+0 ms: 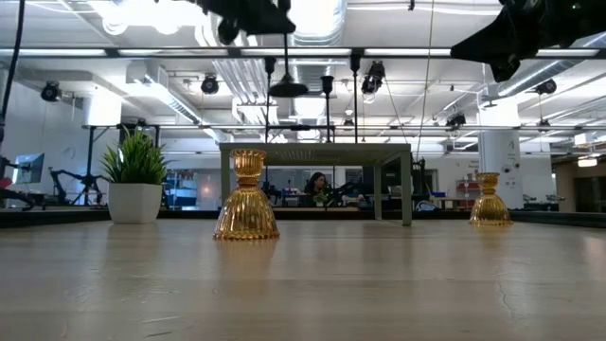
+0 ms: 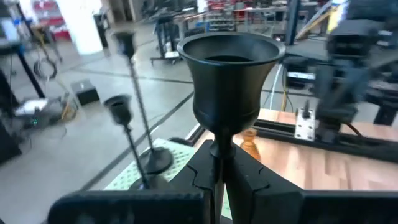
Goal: Pick & Place candle stick holders
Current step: Put the black candle holder on the shelf aligned with the other black candle holders
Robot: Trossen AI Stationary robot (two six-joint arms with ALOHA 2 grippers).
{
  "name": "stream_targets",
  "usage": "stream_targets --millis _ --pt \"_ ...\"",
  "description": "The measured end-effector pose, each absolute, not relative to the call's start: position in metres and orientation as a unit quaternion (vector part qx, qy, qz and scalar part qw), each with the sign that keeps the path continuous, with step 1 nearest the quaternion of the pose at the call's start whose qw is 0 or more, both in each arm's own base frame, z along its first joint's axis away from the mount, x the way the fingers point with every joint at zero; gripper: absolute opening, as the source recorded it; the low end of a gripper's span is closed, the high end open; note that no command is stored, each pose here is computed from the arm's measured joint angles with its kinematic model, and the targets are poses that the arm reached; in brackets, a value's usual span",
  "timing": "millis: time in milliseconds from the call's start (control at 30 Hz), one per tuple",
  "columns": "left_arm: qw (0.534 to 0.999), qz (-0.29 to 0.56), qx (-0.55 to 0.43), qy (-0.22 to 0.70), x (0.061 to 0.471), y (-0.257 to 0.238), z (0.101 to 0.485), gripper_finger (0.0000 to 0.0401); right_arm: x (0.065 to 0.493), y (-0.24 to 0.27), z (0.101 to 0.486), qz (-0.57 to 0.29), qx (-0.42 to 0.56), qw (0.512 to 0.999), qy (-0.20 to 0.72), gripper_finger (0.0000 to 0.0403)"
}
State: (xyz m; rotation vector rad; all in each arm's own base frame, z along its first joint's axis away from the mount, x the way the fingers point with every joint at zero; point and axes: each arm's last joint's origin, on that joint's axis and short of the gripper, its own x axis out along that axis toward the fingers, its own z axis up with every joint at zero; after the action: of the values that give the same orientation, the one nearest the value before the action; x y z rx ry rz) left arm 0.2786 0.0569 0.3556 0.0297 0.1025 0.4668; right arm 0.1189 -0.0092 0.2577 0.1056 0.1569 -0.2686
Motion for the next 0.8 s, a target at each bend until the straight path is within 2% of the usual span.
stream_targets --millis 367,800 --pt "0.957 0.283 -0.012 0.058 0.292 0.109 0.331 0.0018 0.119 -0.009 0.254 -0.133 0.04 0.987 0.086 0.0028" --pt "0.947 0.316 -0.025 0.048 0.296 0.135 0.32 0.0018 0.119 -0.009 0.253 -0.133 0.036 0.987 0.088 0.0028"
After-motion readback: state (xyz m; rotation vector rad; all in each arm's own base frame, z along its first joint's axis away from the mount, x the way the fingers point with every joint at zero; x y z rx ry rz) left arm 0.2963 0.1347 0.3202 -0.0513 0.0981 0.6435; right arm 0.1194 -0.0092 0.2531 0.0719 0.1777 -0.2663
